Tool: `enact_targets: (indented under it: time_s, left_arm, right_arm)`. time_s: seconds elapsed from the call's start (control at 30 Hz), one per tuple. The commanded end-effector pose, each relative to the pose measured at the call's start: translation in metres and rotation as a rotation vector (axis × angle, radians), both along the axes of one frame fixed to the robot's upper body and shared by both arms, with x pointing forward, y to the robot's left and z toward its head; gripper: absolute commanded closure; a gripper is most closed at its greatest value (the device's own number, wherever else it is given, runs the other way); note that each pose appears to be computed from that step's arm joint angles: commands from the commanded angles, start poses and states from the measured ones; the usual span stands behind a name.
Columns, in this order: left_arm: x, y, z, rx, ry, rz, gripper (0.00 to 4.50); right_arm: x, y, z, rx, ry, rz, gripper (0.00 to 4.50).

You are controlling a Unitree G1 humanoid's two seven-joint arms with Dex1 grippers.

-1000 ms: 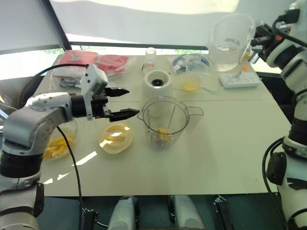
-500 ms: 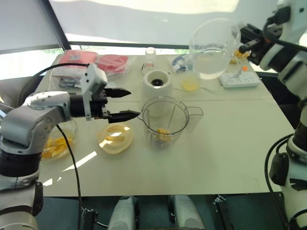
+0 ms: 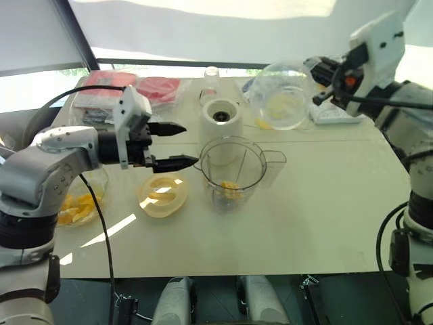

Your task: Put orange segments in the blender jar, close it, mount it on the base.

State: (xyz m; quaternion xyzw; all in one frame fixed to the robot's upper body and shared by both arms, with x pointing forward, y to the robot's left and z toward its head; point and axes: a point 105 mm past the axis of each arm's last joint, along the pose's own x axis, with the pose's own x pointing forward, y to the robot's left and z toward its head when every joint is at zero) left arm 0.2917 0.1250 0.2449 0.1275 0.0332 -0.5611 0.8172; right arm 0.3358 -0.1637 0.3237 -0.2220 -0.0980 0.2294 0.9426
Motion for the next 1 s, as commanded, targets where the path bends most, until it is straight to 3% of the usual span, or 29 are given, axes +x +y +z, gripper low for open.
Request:
enact_targets:
  time_s: [0.03, 1.0]
  left_arm:
    - [-0.005, 0.002, 0.01, -0.003, -0.041, 0.0, 0.0]
    - [-0.003, -0.001, 0.003, 0.005, -0.035, -0.003, 0.0]
  right_arm:
    - [-0.012, 0.008, 0.018, -0.061, -0.113, 0.024, 4.47]
    - [-0.021, 0.027, 0.007, -0.374, -0.26, 0.084, 4.47]
